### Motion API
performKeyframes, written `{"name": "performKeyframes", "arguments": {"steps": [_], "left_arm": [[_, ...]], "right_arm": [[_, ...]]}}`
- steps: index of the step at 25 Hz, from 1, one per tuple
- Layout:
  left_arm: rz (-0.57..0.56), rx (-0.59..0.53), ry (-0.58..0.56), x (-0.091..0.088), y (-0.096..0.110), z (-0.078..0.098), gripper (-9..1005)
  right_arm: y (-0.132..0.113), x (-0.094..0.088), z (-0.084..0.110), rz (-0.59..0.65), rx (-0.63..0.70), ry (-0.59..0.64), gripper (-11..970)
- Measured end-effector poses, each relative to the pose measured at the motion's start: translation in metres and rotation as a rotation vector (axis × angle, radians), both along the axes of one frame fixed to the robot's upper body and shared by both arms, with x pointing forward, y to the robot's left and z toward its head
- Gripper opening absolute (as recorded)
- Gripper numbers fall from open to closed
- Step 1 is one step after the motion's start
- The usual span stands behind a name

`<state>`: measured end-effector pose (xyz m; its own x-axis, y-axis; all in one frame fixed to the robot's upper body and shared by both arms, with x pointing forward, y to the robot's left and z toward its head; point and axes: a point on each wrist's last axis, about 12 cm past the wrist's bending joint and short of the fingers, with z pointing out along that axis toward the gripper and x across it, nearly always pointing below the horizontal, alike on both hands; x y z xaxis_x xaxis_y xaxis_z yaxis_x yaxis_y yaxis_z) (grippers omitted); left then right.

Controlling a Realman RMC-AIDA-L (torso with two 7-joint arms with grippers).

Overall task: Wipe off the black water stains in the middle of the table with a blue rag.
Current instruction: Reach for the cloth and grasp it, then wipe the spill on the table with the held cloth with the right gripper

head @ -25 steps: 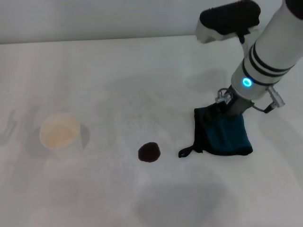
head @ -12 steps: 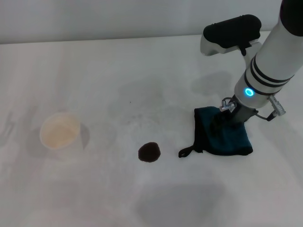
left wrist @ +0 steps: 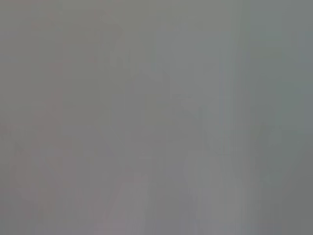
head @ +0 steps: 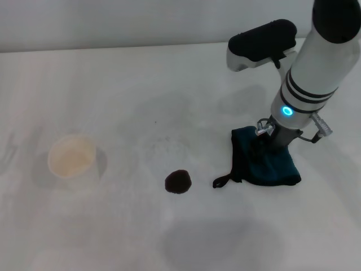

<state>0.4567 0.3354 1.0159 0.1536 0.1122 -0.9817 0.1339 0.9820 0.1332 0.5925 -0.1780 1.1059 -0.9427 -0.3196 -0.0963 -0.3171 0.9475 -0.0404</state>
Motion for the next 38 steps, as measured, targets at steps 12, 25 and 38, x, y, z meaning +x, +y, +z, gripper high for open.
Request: {"name": "performKeyframes", "arguments": {"steps": [12,25,38], "left_arm": [[0.000,0.000,0.002,0.000,0.000,0.000,879],[0.013,-0.003,0.000,0.000,0.002,0.000,879],[-0.001,-0.016,-0.007,0.002,-0.002,0.001,879]], "right_arm": [[0.009,0.001,0.003,0.042,-0.051,0.024,145],[0.038,0.005,0.023,0.138,0.015,-0.026,106],[0.115,-0.017,0.028,0.403,0.145,-0.036,104]]}}
